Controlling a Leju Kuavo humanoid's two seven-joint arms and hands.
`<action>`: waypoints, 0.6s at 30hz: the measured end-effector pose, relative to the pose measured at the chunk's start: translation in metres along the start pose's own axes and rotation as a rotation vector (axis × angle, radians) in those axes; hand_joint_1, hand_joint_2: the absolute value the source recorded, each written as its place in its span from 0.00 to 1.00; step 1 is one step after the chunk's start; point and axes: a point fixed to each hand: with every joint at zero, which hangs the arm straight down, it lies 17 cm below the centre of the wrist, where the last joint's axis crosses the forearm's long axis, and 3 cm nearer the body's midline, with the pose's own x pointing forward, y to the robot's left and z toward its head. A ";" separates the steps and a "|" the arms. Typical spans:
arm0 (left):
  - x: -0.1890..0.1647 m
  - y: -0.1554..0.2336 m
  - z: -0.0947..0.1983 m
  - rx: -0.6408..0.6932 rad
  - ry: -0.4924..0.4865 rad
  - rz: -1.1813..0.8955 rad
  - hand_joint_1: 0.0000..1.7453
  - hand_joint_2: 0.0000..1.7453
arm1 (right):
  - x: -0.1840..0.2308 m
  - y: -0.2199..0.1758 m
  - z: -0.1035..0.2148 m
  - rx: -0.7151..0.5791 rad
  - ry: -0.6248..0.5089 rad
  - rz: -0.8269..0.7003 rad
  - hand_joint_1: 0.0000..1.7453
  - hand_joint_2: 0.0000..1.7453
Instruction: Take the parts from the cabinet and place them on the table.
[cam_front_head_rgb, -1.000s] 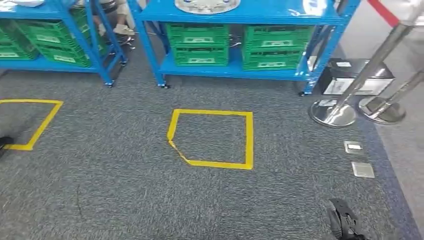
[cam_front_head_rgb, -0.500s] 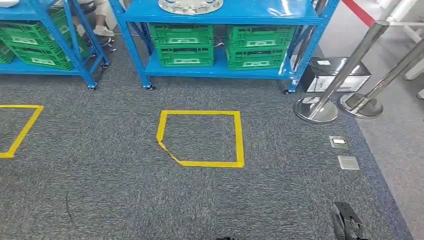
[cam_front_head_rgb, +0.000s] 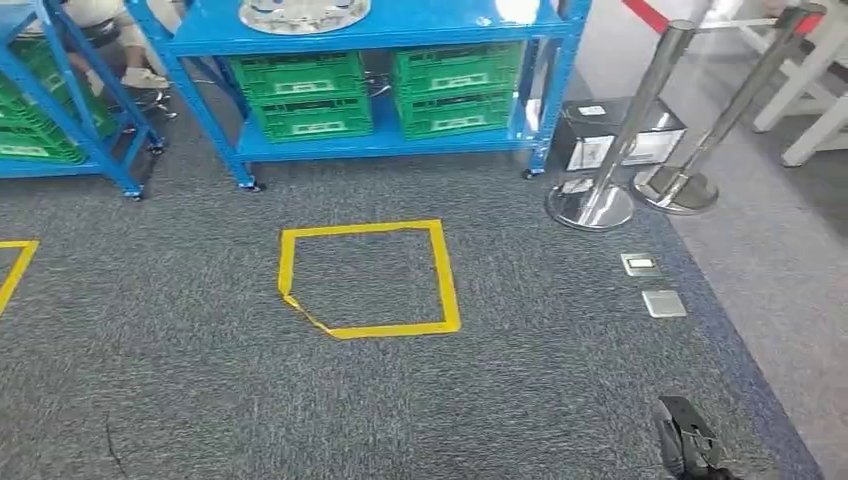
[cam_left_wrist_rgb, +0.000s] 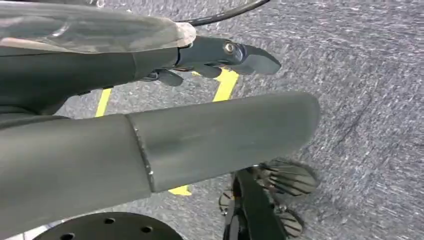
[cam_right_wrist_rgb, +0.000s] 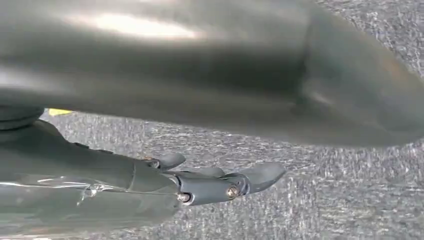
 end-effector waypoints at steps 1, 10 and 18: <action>0.000 0.001 0.000 0.001 0.000 0.000 0.00 0.00 | 0.000 0.000 0.000 0.000 0.000 0.000 0.00 0.00; 0.002 0.000 0.000 0.001 -0.003 0.001 0.00 0.00 | 0.000 0.000 0.000 0.000 0.000 0.000 0.00 0.00; 0.002 -0.001 0.000 -0.001 -0.002 0.001 0.00 0.00 | 0.000 0.000 0.000 -0.001 0.000 0.000 0.00 0.00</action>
